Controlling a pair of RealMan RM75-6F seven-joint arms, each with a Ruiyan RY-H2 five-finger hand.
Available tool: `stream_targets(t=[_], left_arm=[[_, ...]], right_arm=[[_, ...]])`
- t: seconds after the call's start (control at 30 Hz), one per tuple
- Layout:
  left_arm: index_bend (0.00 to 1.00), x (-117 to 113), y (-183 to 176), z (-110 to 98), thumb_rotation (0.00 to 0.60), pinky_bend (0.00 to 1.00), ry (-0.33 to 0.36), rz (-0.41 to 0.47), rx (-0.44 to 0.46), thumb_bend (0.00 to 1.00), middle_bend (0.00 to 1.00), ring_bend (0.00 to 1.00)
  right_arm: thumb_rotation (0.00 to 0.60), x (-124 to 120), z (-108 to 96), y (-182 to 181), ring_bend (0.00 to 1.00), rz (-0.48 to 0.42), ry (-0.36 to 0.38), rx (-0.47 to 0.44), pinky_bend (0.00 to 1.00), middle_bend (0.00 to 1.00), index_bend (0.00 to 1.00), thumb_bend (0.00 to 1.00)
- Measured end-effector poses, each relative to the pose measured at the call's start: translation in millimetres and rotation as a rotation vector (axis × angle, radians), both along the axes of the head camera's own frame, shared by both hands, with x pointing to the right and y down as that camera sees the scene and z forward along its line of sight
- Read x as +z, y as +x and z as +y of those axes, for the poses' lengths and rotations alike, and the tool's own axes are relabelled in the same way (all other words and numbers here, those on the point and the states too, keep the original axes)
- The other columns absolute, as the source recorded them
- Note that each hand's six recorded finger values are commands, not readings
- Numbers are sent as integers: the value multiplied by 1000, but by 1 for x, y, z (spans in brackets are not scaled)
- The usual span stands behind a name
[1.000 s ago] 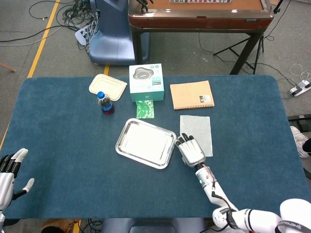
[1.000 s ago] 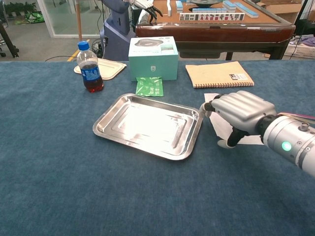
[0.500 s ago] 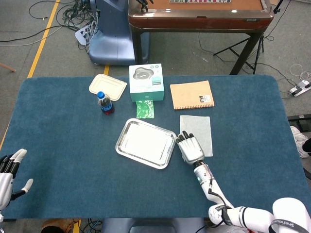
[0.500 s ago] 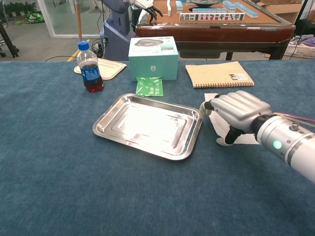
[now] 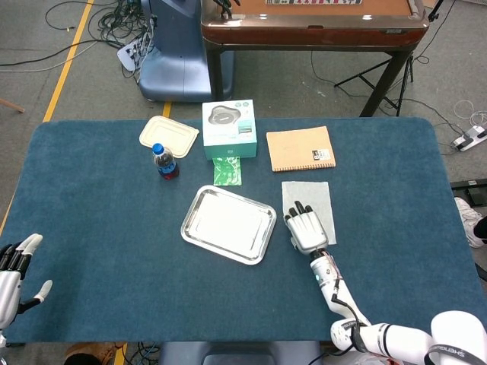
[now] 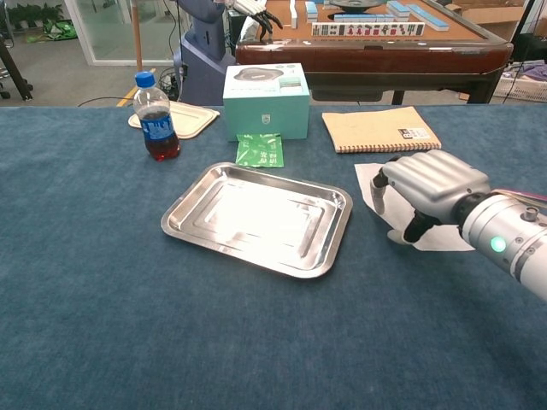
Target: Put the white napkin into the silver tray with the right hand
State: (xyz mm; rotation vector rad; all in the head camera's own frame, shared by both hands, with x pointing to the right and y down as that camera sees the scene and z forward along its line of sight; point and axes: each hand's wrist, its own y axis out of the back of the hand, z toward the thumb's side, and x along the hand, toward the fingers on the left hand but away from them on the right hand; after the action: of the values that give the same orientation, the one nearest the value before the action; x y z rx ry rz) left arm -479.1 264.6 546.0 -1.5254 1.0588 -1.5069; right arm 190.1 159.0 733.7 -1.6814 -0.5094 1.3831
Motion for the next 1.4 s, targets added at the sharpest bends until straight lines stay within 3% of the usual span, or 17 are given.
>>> stream_targets(t=[0.6, 0.9, 1.03, 1.4], left_arm=[[100, 2, -1, 1, 600, 91, -7, -1, -1, 243, 123, 120], [100, 2, -1, 0, 600, 91, -5, -2, 1, 242, 123, 120], [100, 2, -1, 0, 600, 91, -3, -2, 2, 242, 123, 120], [100, 0, -1, -1, 600, 91, -3, -9, 2, 242, 123, 120]], right_arm=[[600, -5, -3, 9, 128, 5, 9, 8, 313, 333, 546, 347], [600, -7, -6, 15, 132, 14, 16, 16, 313, 344, 555, 500], [600, -10, -8, 18, 132, 14, 24, 17, 313, 344, 555, 507], [600, -45, -31, 27, 132, -47, 97, 38, 313, 349, 554, 507]])
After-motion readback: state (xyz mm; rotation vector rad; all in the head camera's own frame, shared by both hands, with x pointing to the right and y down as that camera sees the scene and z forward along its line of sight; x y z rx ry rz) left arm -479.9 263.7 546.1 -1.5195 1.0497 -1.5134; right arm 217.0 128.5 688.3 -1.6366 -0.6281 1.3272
